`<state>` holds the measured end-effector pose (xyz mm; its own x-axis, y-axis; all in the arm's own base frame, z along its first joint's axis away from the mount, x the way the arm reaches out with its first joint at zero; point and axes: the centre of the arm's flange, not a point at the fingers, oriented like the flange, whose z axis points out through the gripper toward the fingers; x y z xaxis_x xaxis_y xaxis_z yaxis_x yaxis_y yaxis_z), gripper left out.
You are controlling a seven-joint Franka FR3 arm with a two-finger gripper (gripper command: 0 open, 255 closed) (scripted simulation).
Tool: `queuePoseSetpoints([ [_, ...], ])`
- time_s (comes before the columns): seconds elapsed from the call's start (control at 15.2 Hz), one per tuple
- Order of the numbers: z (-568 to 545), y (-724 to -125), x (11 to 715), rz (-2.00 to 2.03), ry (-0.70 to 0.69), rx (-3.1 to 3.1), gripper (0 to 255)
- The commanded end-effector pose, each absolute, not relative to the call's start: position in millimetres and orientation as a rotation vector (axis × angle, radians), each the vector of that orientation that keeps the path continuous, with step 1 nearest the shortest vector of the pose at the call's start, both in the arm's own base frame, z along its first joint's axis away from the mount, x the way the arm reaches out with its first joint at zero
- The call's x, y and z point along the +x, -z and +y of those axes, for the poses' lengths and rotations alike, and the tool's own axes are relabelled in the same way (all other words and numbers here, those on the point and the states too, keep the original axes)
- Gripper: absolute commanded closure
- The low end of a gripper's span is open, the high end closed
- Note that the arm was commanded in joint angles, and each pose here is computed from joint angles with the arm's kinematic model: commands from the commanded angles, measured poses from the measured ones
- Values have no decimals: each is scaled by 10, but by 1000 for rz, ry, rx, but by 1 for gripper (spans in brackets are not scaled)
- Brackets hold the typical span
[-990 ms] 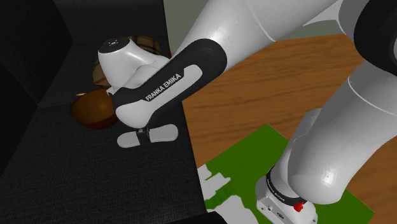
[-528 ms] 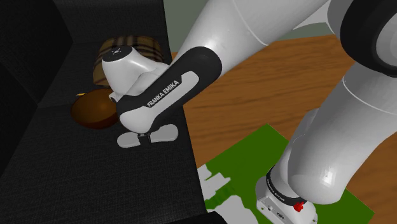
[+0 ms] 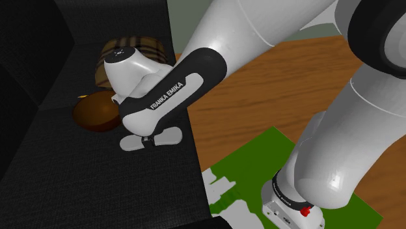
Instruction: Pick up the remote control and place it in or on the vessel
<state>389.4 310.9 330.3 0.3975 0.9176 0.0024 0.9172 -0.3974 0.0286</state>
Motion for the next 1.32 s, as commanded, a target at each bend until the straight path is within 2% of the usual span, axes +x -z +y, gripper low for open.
queuePoseSetpoints([
  [0.0, 3110, -3304, 3894, 1712, -28, 2607, 255],
  [0.26, 3110, -3304, 3894, 1712, -28, 2607, 255],
  [1.25, 3110, -4096, 3894, 1712, -28, 2607, 255],
])
